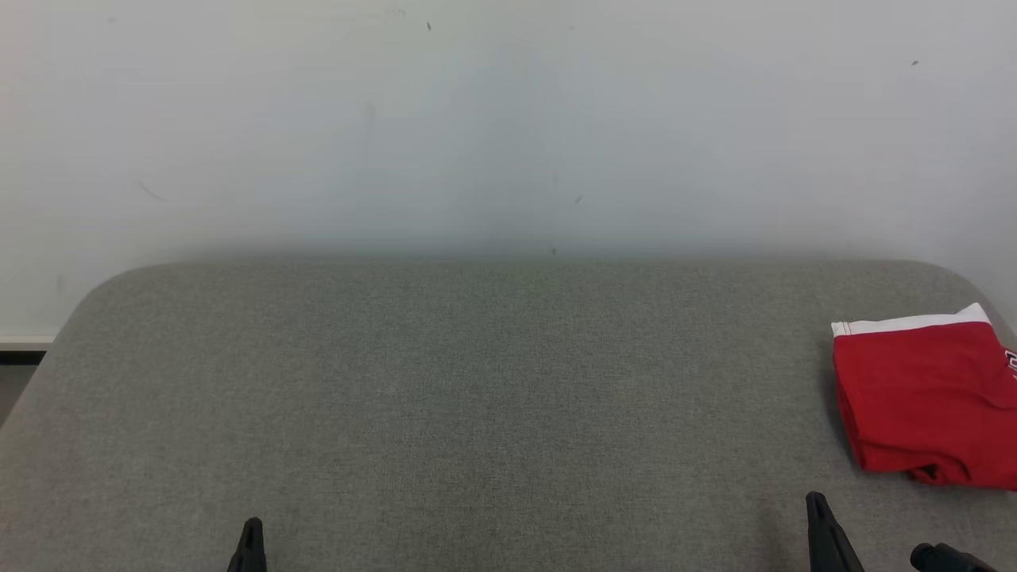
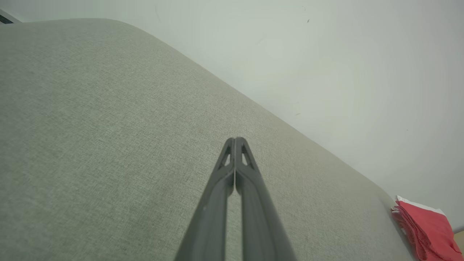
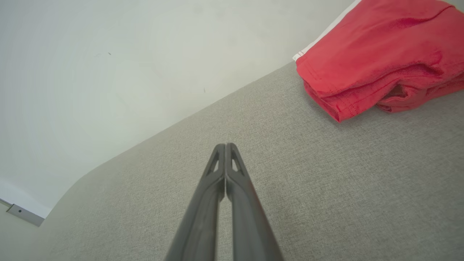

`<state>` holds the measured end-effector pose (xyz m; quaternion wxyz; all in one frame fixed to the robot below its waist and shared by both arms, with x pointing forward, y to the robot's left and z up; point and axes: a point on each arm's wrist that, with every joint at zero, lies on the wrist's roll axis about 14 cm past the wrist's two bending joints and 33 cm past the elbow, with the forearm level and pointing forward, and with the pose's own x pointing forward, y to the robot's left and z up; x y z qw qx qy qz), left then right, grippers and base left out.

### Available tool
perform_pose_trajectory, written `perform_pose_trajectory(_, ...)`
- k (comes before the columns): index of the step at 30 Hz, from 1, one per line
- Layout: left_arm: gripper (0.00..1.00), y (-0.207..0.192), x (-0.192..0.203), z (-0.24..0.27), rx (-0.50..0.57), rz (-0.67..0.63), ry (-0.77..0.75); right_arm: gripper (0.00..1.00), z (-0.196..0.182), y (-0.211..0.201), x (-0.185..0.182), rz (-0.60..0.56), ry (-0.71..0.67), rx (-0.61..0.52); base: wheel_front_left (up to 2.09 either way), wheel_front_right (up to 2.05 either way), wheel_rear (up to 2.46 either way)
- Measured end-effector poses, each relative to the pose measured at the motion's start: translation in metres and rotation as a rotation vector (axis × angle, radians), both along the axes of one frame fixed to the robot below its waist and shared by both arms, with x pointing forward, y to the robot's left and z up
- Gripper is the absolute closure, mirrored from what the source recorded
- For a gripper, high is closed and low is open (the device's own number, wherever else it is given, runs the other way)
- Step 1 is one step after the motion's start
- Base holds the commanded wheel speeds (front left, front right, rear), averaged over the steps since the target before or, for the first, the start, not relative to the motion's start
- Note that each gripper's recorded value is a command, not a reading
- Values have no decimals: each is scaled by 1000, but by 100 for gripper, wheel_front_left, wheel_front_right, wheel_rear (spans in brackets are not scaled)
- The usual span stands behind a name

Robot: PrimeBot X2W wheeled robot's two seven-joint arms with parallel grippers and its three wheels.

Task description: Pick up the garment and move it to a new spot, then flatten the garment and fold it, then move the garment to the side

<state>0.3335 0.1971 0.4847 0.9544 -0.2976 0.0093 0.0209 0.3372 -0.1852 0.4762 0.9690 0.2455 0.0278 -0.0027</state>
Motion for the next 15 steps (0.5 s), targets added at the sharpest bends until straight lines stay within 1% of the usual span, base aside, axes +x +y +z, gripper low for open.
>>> perform_pose_trajectory(6,100,1,5,0,-91,5,11,100,7,-3,5,-19,-18,97,0,0,0)
perform_pose_trajectory(15,100,1,12,0,-210,7,21,100,7,-7,6,-45,-13,229,0,0,0)
